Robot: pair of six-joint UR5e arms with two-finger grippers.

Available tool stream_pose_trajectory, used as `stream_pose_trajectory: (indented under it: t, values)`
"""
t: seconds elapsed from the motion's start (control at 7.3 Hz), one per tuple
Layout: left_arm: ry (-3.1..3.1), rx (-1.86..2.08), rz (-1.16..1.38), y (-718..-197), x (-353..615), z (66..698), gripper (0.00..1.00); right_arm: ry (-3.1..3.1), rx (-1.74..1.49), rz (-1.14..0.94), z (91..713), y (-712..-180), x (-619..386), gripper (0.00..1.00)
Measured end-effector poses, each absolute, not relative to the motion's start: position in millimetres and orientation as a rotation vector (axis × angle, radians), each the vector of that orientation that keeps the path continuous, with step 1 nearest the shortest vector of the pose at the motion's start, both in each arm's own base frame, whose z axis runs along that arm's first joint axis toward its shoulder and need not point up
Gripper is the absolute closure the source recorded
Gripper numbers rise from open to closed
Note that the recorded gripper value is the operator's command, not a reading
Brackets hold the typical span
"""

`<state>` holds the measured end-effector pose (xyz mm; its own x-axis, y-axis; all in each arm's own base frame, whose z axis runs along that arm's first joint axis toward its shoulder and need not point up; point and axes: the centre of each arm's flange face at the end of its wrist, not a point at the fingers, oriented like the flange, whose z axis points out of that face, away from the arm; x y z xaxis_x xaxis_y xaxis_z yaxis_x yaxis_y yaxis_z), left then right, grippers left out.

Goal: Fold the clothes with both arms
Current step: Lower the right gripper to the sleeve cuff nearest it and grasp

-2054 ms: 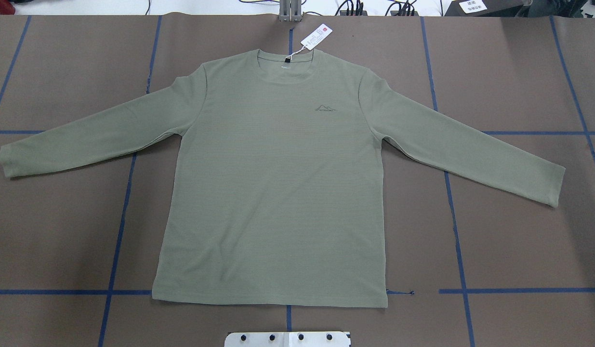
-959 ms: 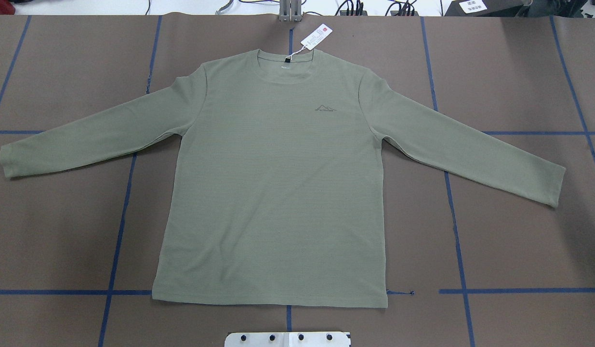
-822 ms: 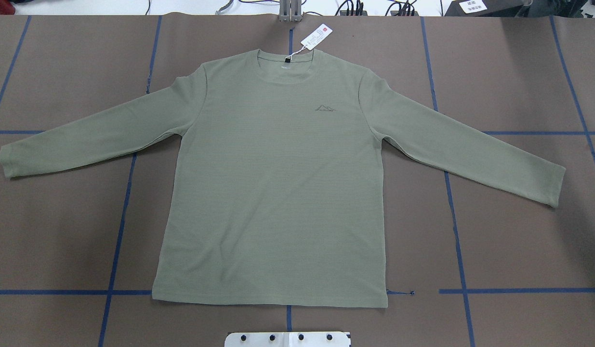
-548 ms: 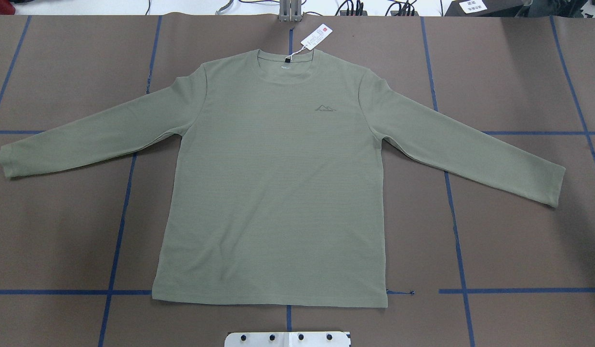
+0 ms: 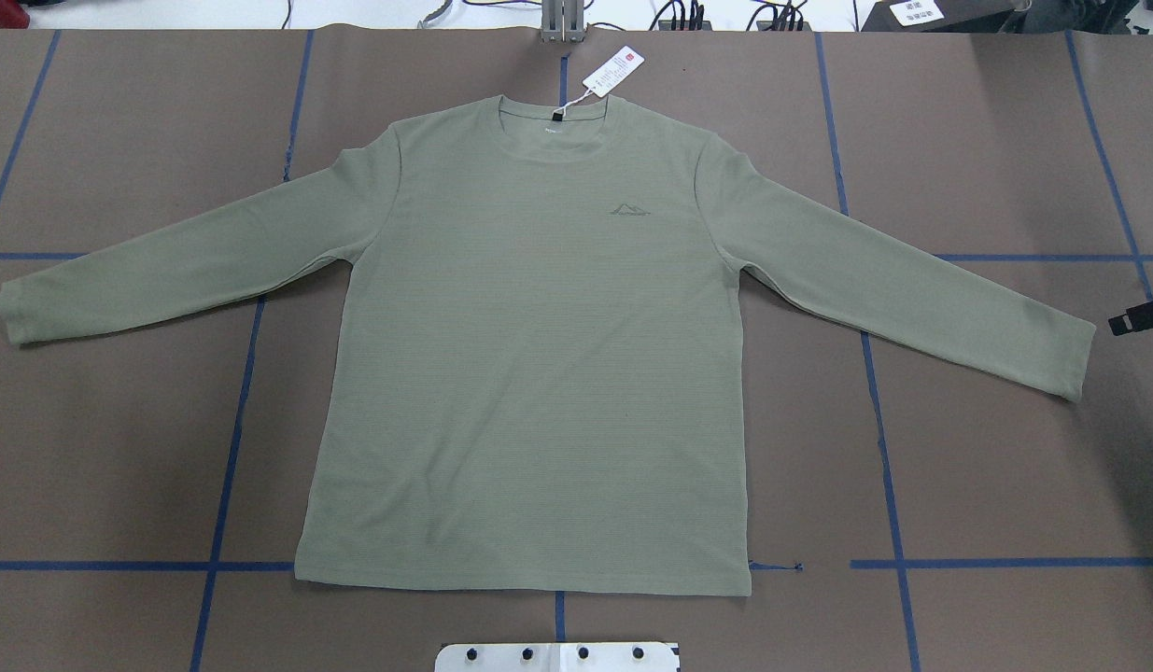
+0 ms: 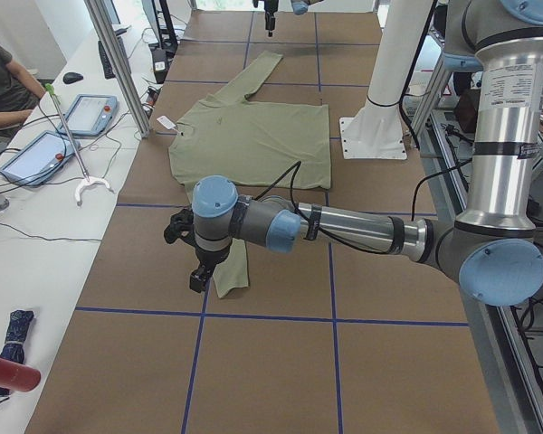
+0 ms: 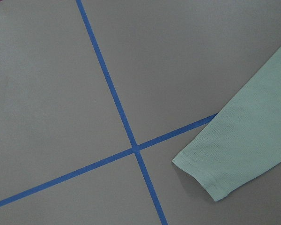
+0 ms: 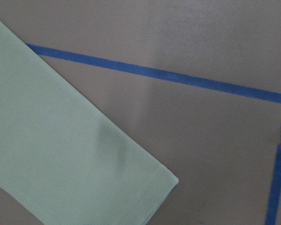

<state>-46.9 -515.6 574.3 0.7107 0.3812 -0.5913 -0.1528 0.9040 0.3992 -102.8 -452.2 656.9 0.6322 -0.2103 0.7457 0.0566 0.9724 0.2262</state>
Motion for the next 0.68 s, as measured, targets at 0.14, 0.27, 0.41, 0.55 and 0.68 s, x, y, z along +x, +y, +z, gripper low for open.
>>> stream_pose_trajectory:
  t: [0.14, 0.27, 0.41, 0.55, 0.68]
  values:
    - [0.725, 0.341, 0.303, -516, -47, 573, 0.00, -0.882, 0.167, -0.148, 655, -452, -122, 0.00]
    - [0.727, 0.344, 0.302, -516, -47, 573, 0.00, -0.876, 0.153, -0.149, 654, -451, -138, 0.00]
    - [0.728, 0.346, 0.302, -516, -47, 572, 0.00, -0.862, 0.148, -0.154, 655, -449, -149, 0.00]
    - [0.729, 0.347, 0.302, -516, -47, 571, 0.00, -0.849, 0.146, -0.156, 657, -448, -154, 0.00]
    - [0.730, 0.347, 0.302, -516, -47, 570, 0.00, -0.841, 0.141, -0.157, 661, -447, -157, 0.00]
